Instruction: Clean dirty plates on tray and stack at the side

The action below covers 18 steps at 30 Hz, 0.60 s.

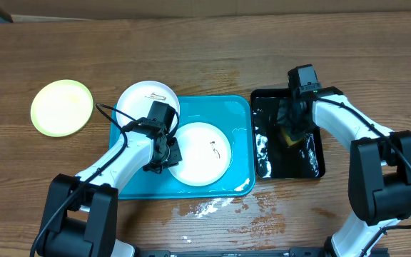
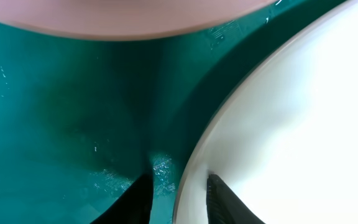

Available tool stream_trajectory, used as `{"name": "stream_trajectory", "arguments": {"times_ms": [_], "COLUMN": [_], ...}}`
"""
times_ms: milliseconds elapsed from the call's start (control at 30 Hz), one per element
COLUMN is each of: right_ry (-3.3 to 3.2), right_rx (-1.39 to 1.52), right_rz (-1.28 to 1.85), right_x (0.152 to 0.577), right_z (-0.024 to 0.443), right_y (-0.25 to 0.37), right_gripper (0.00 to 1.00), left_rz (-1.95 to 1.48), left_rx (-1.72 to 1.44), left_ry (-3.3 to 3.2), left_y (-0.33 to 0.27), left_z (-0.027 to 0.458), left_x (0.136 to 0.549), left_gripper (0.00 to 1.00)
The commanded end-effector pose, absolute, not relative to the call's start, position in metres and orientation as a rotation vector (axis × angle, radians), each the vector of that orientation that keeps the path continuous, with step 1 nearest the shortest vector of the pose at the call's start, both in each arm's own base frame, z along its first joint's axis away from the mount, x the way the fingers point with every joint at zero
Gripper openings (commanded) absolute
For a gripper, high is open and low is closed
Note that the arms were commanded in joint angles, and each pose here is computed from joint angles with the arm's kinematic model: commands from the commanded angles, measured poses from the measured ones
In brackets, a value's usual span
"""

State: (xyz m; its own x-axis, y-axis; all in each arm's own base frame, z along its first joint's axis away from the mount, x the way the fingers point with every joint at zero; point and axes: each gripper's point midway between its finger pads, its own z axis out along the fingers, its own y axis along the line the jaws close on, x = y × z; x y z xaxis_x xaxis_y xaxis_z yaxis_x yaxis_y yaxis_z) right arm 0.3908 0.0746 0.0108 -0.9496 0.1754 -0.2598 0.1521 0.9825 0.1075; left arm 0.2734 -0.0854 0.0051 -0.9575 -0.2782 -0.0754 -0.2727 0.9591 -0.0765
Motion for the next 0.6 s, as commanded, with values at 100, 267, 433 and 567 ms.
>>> {"name": "stream_trajectory", "arguments": {"times_ms": [100,267,433,567], "right_ry": [2.813,2.858,2.964,3.001], "right_rx": [0.236,0.241,0.252,0.254], "right_rz": [0.155,0.139,0.100,0.084], "right_x": [0.404,0.402,0.376,0.362], "right_z": [0.031,0.049,0.041,0.027], "right_y": [0.078,0.077,0.072,0.069], "right_gripper": [0.90,0.93,0.93,0.99], "left_rz": [-0.054,-0.053,-0.054,-0.060], "left_rx": [-0.386,-0.195,-0.152,-0.152], "left_ry": [3.020,3.019,3.008,2.997], "left_y": [-0.082,-0.083,-0.084,-0.085], "left_z": [0.003,0.003,0.004,0.004], "left_x": [0.274,0.278,0.282,0.284], "left_gripper": [0.50,0.50,0.48,0.46]}}
